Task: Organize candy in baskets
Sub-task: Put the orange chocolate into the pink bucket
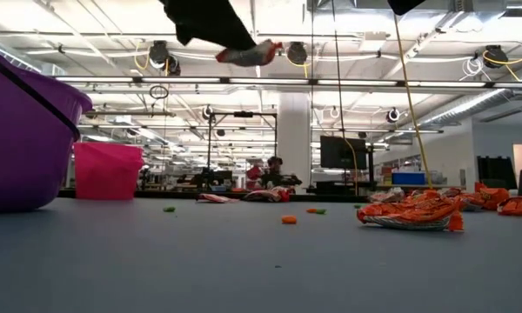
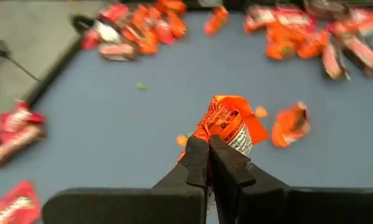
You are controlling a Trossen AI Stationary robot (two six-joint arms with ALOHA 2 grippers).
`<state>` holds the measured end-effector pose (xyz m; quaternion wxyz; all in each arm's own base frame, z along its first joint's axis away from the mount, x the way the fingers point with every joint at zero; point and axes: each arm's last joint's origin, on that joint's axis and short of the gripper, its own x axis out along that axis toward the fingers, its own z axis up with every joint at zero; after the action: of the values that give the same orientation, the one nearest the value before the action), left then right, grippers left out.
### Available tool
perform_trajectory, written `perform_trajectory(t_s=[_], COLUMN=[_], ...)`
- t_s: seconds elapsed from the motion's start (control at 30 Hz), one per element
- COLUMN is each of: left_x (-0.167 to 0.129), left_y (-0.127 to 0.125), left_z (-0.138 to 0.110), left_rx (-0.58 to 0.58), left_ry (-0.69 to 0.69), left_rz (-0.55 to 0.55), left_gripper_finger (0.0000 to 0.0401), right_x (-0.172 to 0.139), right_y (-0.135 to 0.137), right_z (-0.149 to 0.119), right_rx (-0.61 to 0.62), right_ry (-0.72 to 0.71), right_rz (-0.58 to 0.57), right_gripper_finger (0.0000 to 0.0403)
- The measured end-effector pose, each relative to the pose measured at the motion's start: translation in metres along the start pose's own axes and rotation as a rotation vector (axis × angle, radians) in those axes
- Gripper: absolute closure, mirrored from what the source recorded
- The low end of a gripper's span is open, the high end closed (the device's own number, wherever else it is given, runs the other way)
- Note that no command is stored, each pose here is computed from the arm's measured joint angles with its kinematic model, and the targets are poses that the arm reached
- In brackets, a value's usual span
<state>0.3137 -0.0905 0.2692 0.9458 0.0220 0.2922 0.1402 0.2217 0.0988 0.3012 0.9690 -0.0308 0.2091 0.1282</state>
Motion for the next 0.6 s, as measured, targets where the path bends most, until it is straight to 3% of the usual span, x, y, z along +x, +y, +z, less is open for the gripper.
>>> perform_trajectory(t_s=[0.4,0.6], left_x=[-0.032,-0.04], left_y=[0.068,0.108], left_z=[-0.001,-0.014], left_rx=[-0.099,-0.153], left_ry=[0.039,0.162], left_rz=[0.298,0.516], left_gripper_finger=[0.0391,0.0391], right_x=[0.0,0.0], right_y=[0.0,0.0], right_z=[0.0,0.0], right_rx=[-0.001,-0.001], right_ry=[0.003,-0.003], right_rz=[0.0,0.0], right_gripper_finger=[0.0188,0.0188])
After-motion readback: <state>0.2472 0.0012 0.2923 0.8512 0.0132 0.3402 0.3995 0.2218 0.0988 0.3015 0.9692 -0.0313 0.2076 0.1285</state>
